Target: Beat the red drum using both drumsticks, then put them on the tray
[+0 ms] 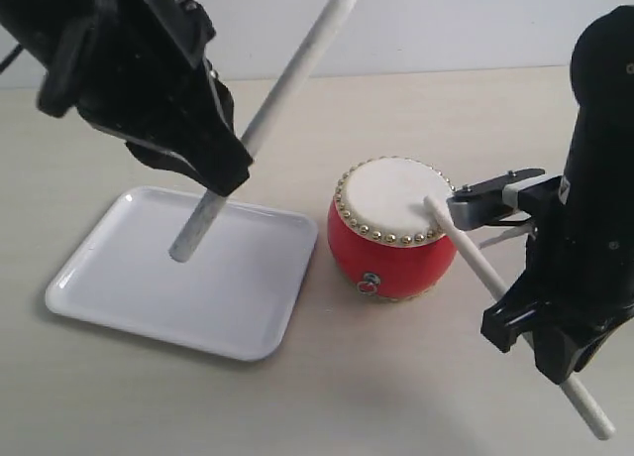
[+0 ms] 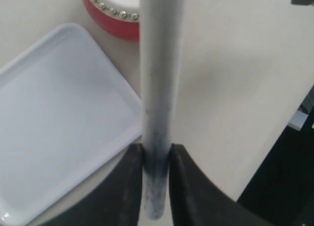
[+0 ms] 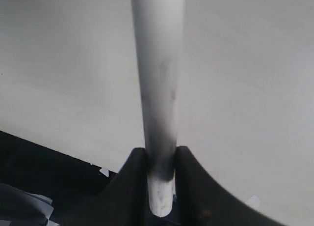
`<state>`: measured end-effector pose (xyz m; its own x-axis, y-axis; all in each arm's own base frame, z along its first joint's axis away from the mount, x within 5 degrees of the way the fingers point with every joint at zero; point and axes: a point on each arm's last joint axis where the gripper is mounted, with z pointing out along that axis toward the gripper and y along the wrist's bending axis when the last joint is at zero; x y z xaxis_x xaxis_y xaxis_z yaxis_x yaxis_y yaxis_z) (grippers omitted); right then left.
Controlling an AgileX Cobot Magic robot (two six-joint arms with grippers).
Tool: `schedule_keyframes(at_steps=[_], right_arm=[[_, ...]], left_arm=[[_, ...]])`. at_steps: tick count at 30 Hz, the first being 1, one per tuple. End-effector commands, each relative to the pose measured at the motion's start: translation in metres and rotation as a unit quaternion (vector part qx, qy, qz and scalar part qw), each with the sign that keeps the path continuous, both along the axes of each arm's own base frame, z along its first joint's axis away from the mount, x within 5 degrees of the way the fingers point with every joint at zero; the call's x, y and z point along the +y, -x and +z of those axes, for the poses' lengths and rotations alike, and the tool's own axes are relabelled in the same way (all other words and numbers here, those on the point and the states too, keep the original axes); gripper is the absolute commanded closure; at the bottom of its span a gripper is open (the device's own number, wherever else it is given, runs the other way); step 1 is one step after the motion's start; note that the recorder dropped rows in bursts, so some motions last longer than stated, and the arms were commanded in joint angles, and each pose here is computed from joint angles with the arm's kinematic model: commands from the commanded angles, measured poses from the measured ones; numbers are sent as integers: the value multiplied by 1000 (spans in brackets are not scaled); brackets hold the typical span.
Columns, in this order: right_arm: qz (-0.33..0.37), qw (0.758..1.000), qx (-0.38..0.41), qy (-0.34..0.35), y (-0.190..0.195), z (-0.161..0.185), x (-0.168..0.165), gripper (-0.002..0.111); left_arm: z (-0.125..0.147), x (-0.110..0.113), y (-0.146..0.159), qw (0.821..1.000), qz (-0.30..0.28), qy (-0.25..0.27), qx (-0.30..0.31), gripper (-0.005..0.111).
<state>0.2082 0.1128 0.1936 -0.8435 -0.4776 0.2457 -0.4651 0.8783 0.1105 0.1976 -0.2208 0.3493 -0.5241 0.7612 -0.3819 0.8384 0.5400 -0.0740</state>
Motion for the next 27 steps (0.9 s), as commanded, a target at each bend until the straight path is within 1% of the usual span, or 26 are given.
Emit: schedule_keyframes(at_steps=[1,4,6,9,11,12,15,17,20,22,24,27], right_arm=[[2,999,-47,-26,-6,23,2,108],[-7,990,-123,-68,1,65,0,108],[-14,979,-178,-102,12,96,-4,108],[-18,959,-244,-141,31,132,-13,108],[-24,949,-273,-155,43,146,-19,108],[-23,945,-286,-158,48,151,-22,108],[-23,940,-304,-151,54,155,-27,108],[-21,942,-303,-143,51,154,-27,108],[-21,955,-269,-125,38,137,-21,108],[-16,969,-224,-103,24,115,-14,108],[-11,983,-164,-80,13,84,-7,108],[-5,995,-80,-52,2,43,1,108]], left_arm=[[-14,1,-1,1000,6,-21,14,107],[-58,-12,-13,996,2,-64,55,107],[-90,-24,-22,991,-12,-93,93,107],[-131,-39,-31,981,-30,-121,150,107],[-149,-46,-36,973,-48,-137,179,107],[-157,-50,-40,971,-51,-142,184,107],[-166,-57,-50,971,-53,-155,176,107],[-157,-57,-50,974,-51,-147,165,107],[-125,-54,-46,983,-47,-116,136,107],[-99,-47,-40,989,-43,-92,109,107],[-66,-38,-32,994,-38,-62,76,107],[-24,-21,-16,999,-29,-19,31,107]])
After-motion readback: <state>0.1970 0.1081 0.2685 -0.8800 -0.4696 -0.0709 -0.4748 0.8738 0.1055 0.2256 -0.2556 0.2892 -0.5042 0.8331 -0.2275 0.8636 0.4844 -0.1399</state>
